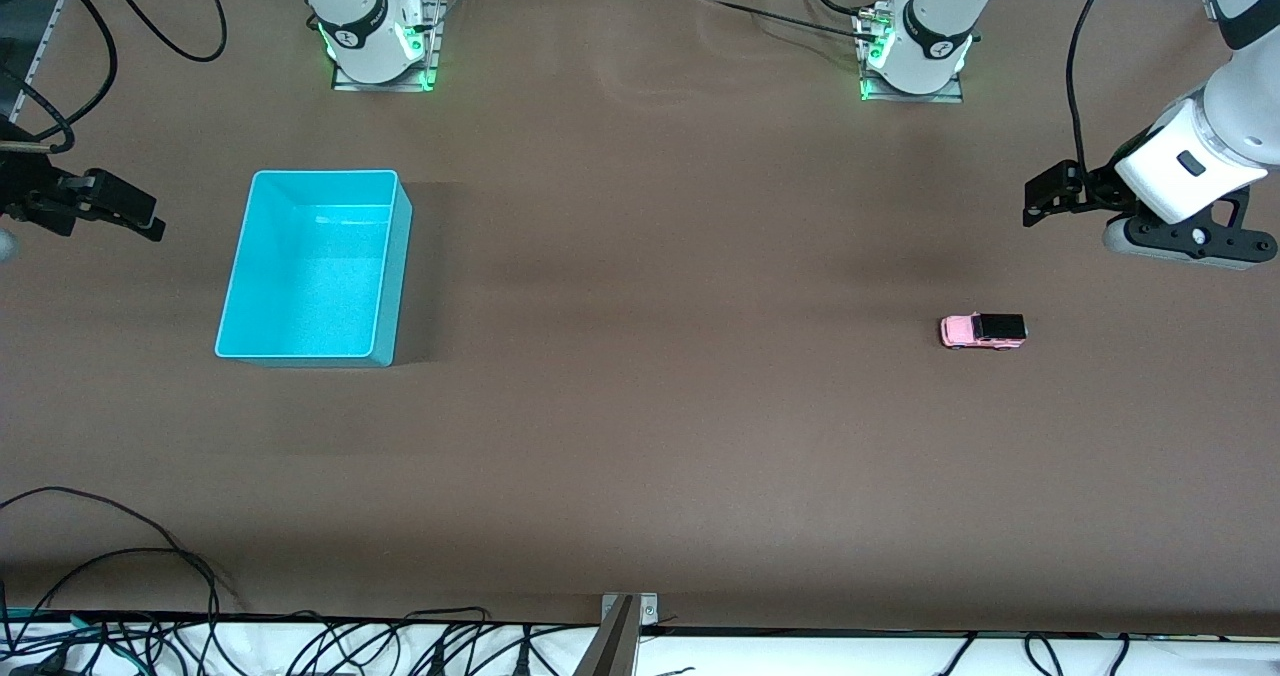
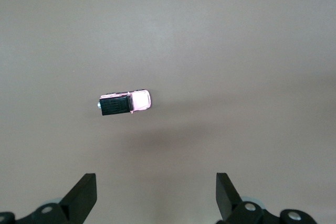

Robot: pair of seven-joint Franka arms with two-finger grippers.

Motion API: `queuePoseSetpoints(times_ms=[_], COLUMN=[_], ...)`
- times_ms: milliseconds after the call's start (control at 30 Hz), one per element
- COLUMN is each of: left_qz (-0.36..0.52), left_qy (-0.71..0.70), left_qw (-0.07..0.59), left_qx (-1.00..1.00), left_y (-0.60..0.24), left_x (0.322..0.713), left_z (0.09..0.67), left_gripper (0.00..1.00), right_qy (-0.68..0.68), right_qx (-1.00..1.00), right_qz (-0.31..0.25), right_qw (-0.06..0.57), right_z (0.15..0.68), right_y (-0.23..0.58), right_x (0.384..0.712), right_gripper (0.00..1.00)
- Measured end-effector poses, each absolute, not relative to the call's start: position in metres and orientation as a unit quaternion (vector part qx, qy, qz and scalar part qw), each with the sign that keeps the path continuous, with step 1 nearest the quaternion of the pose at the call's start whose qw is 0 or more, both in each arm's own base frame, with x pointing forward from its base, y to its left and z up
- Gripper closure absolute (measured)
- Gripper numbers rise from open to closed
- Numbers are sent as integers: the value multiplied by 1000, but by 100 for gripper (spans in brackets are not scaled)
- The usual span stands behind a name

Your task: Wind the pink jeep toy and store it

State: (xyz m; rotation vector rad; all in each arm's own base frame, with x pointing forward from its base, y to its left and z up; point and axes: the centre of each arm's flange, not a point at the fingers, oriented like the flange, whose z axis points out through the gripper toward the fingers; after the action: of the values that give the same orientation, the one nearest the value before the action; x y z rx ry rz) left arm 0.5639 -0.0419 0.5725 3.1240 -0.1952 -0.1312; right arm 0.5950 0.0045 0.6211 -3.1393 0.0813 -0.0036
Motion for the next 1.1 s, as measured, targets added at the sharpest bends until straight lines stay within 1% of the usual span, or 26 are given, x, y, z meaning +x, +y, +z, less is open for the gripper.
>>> queuePoseSetpoints(times_ms=[1100], left_qz=[-45], left_qy=[-54], left_qw=[0], left_qx=[998], left_y=[-31], left_x=[565], left_z=[571], left_gripper=[0], right_qy=[26], right_qx=[-1000], right_qz=[-1], right_qw=[1], right_z=[621], right_y=[4], right_x=[595], right_gripper=[0])
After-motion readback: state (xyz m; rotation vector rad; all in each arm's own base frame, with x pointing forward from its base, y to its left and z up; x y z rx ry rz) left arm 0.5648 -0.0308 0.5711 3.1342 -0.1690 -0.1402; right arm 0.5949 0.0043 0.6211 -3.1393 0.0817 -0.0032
